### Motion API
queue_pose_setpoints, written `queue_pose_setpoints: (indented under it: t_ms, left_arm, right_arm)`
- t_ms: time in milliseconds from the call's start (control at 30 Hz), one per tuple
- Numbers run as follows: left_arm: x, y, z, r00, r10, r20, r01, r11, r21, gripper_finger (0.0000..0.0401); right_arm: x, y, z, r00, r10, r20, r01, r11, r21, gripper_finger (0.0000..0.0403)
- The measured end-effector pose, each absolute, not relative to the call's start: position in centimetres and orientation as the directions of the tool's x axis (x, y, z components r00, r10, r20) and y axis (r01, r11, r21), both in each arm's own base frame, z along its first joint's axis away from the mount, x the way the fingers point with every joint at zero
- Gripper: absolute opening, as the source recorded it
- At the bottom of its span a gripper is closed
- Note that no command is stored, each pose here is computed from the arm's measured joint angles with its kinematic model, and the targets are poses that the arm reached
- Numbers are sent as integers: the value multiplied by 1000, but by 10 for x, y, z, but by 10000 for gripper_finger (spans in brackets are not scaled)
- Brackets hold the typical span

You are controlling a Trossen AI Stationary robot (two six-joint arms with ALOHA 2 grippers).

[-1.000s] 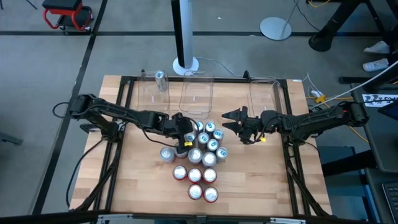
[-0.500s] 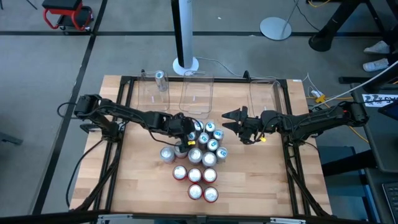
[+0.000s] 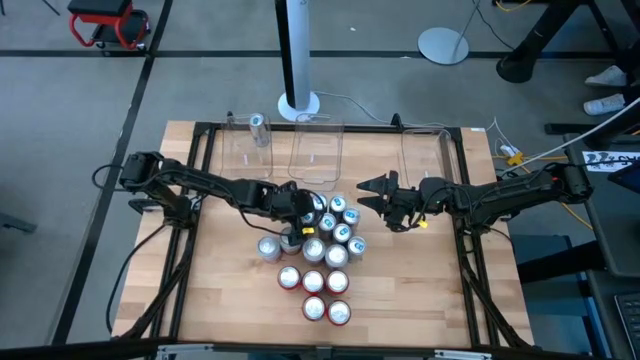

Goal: Sort soda cans
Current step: Put the blue soda can into the left transparent bin

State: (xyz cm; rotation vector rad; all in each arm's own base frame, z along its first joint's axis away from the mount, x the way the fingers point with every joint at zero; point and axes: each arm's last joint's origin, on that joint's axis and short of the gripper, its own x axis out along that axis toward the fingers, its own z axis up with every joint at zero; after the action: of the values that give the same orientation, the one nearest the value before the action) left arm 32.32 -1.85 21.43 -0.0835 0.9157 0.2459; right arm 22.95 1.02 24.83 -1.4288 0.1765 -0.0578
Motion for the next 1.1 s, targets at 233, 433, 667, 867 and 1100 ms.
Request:
queue_pose_setpoints:
  t_ms: [233,433,667,867,1100]
  left_arm:
    - [323,-18,215,583,176,-793,-236,971,42,227]
    - [319,-18,220,590,176,-788,-235,971,41,233]
    - [309,-17,231,578,213,-788,-256,964,73,233]
    - [293,-13,253,592,295,-750,-311,942,125,235]
    - [269,-6,289,622,417,-663,-403,896,186,237]
  right_arm:
    - [230,10,248,986,-145,-87,-66,143,-988,366]
    - [230,10,248,986,-145,-87,-66,143,-988,366]
    - [230,10,248,986,-145,-86,-66,142,-988,366]
    - [230,10,248,986,-146,-86,-65,142,-988,366]
    - [230,10,248,986,-146,-85,-64,143,-988,366]
